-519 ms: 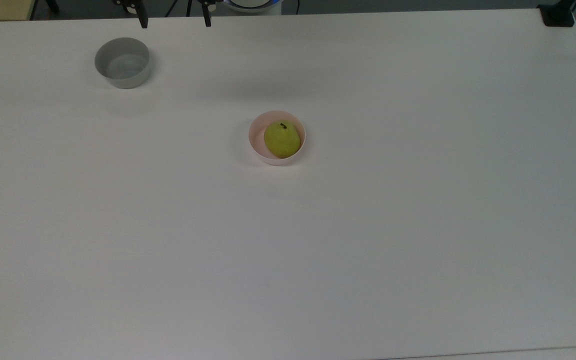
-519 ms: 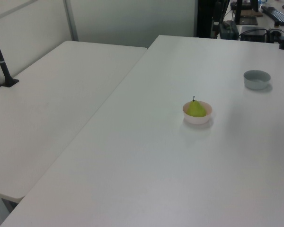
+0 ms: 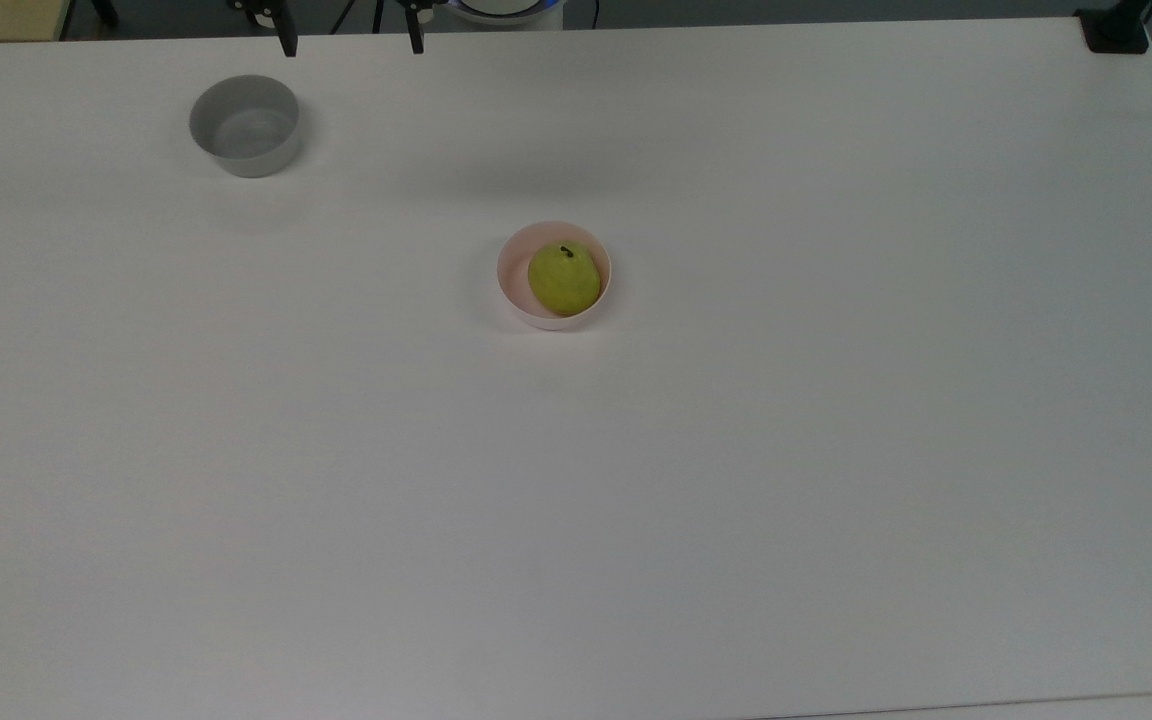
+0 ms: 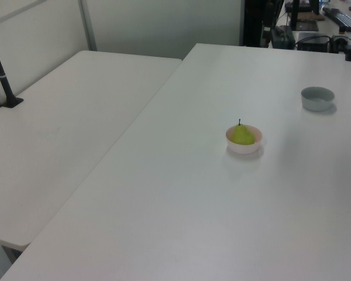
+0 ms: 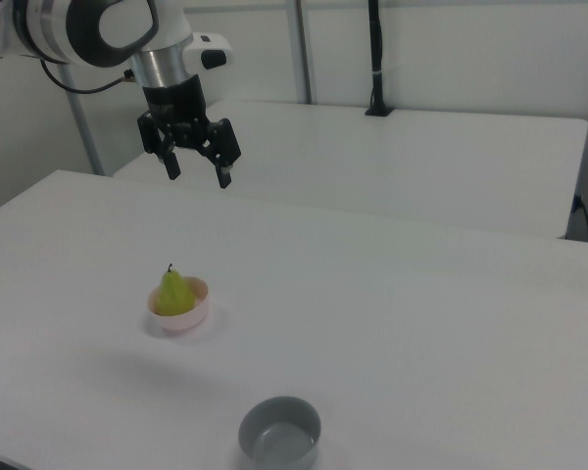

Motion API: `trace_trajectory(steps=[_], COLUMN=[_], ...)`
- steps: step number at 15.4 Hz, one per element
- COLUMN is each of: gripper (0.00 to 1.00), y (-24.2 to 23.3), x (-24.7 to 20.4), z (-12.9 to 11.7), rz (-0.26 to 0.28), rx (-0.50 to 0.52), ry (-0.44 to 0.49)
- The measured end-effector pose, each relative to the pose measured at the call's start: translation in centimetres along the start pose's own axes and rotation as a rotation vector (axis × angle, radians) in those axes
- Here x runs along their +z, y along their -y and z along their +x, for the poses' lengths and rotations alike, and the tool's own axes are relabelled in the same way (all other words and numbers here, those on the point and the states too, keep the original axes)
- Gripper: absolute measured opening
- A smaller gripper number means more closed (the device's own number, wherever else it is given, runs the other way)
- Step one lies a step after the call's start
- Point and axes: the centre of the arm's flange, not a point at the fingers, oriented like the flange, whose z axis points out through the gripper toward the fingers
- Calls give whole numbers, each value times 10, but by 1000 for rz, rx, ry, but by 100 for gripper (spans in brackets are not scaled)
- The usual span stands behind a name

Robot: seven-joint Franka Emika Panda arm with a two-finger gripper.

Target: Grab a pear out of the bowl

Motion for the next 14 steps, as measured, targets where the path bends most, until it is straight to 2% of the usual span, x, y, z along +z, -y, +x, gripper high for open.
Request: trace_trajectory(steps=[9,11,14], gripper=[100,100,100], y=[0,1,2], x=[3,5,13], z=[0,0,0], rz=[1,2,7], rx=[-16,-73,-219], ry=[5,10,28])
